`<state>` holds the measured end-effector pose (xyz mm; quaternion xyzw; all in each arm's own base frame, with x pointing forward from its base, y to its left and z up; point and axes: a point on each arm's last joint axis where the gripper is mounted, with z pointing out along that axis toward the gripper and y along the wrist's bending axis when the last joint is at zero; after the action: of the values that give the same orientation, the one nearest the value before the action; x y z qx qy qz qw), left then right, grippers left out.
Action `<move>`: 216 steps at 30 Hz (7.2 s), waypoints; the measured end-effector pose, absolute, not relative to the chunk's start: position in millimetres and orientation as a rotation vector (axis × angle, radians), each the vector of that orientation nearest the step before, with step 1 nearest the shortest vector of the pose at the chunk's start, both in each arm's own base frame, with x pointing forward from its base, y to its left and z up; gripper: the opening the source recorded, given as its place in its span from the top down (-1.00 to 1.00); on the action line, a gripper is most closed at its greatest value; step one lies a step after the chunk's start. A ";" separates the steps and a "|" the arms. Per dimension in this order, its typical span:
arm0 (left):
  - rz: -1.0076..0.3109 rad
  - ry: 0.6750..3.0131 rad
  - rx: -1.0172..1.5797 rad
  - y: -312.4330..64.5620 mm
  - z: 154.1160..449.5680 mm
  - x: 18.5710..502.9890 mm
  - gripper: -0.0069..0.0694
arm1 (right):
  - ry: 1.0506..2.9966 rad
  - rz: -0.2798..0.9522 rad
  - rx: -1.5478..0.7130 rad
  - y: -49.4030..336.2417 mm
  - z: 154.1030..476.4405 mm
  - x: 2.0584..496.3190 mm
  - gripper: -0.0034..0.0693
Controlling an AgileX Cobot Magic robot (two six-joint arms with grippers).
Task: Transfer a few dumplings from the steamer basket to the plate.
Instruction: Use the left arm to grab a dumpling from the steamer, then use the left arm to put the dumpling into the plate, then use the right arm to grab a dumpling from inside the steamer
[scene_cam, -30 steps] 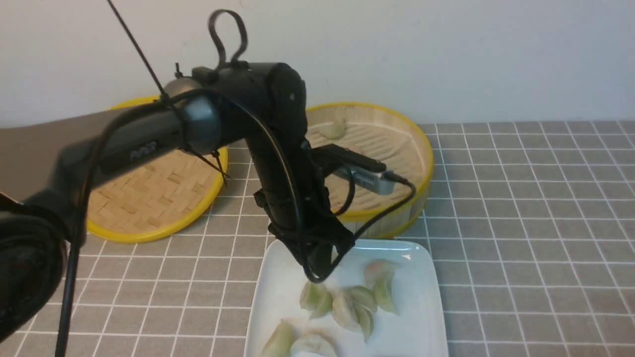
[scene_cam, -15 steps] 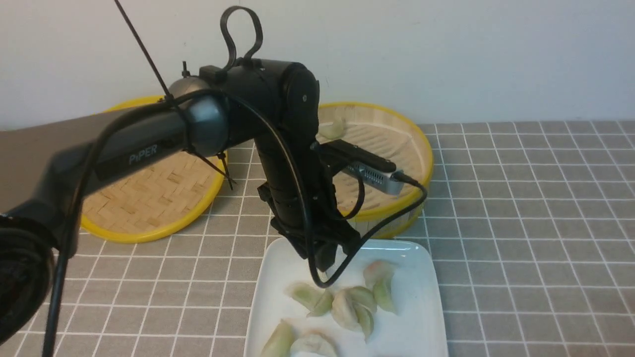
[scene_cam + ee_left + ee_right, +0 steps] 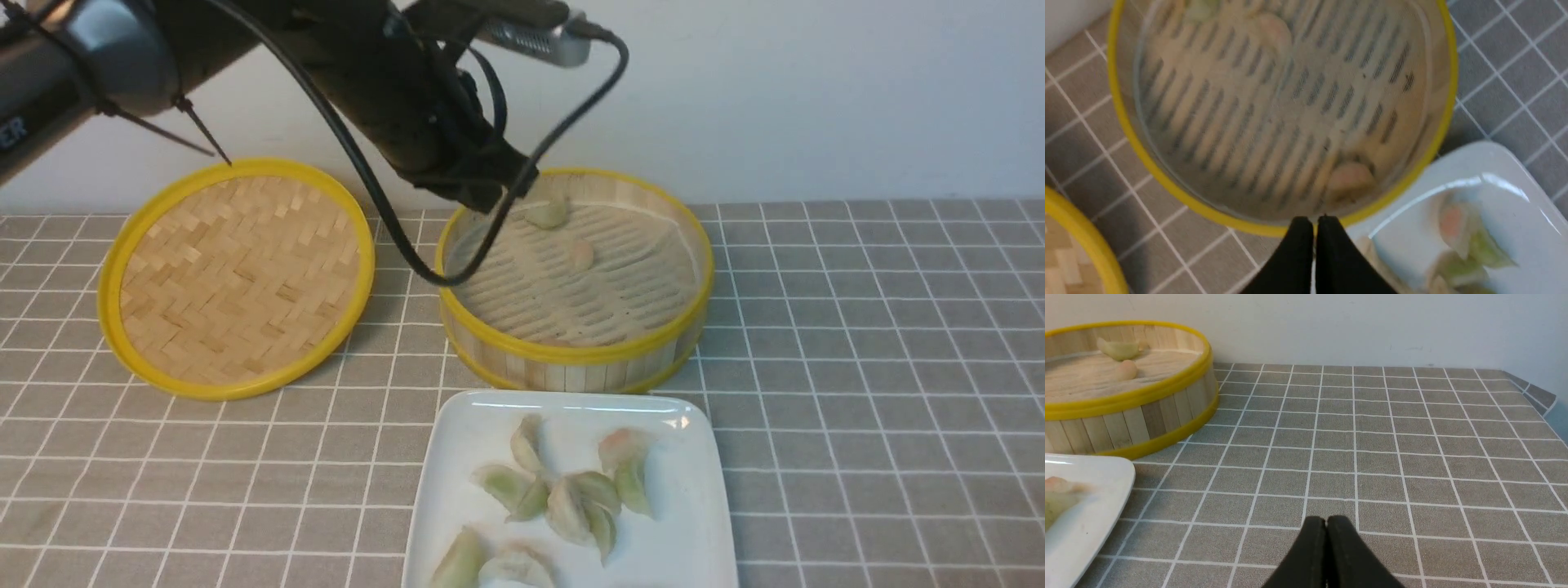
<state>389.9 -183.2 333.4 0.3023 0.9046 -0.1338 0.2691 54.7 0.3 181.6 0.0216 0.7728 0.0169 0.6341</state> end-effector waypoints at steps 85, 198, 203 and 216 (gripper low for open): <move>-0.339 2.114 0.972 -196.9 253.2 521.8 0.34 | 1.519 0.442 0.407 2.1 199.3 56.6 0.95; -0.185 2.342 0.680 -68.0 429.0 134.0 0.83 | 2.551 0.328 -0.624 221.7 185.4 513.0 -0.29; -0.176 2.375 0.686 -68.6 419.7 135.7 0.83 | 2.539 0.282 -0.639 223.1 178.4 515.1 -0.30; -0.169 2.346 0.676 -63.8 424.2 127.9 0.83 | 2.572 0.234 -0.632 222.2 172.2 516.7 0.44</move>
<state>127.9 -63.8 424.2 0.2596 0.9014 -0.0650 0.3405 516.7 222.2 172.2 -0.2309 0.9393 0.0853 0.2389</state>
